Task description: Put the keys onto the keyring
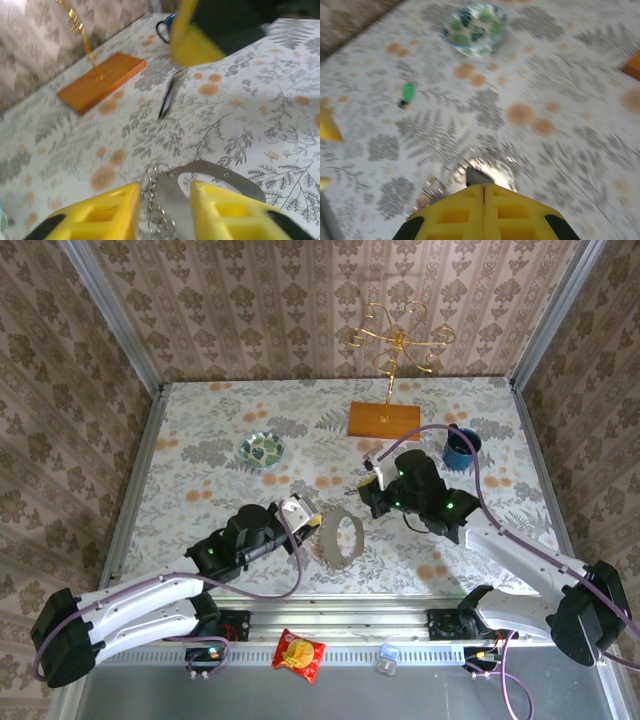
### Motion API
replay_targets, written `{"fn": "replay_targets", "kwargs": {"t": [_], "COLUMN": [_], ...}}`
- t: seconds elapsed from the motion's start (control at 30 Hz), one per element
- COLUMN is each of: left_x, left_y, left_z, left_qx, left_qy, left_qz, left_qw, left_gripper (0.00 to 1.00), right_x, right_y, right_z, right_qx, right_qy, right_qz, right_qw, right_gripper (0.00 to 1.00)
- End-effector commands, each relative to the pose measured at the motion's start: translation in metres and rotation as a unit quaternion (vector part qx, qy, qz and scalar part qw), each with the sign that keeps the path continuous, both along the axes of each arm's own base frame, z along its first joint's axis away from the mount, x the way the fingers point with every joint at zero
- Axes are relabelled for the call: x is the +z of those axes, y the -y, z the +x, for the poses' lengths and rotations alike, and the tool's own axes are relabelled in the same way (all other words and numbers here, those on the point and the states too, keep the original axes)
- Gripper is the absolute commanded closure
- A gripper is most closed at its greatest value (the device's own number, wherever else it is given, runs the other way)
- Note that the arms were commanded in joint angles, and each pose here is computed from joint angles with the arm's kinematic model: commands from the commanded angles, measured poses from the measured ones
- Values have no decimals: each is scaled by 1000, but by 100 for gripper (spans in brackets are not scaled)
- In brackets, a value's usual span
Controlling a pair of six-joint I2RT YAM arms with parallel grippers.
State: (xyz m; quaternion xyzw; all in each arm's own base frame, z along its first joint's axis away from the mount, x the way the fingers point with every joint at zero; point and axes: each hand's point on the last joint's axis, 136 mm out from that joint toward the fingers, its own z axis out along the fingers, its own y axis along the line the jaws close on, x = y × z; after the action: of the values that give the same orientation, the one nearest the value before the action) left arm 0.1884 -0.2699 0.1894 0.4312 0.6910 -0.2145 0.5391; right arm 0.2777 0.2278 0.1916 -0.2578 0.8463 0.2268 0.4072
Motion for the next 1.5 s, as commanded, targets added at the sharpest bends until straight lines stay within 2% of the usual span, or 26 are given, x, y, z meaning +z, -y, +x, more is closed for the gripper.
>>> {"fn": "replay_targets", "kwargs": {"t": [0.0,0.1,0.27,0.37,0.43,0.7,0.83,1.0,1.47], "left_x": [-5,-15,-34,-48,-59,-95,-103,-116,-140], "left_y": [-10,-5,25,44,49,65,76,77,81], "left_z": [16,26,39,44,48,57,57,66,81], "left_qx": [69,89,109,134,174,260,281,321,368], "left_qy": [-69,-125,-242,-312,-346,-443,-451,-448,-429], "left_qz": [-33,-56,-47,-27,-7,73,101,121,158], "left_qw": [995,987,963,940,922,855,841,826,810], "left_gripper": [62,58,58,57,52,50,49,52,56], "right_x": [-27,-51,-79,-86,-89,-90,-91,-95,-91], "right_y": [41,64,82,85,89,103,107,112,111], "right_z": [-23,-48,-73,-73,-72,-69,-70,-74,-73], "right_qx": [-67,-117,-182,-205,-220,-240,-244,-248,-247], "right_qy": [-70,-153,-253,-269,-272,-266,-263,-264,-259], "right_qz": [-70,-97,-117,-115,-110,-95,-93,-90,-78], "right_qw": [993,976,943,934,930,929,929,928,931], "right_gripper": [100,100,100,100,100,100,100,100,100]}}
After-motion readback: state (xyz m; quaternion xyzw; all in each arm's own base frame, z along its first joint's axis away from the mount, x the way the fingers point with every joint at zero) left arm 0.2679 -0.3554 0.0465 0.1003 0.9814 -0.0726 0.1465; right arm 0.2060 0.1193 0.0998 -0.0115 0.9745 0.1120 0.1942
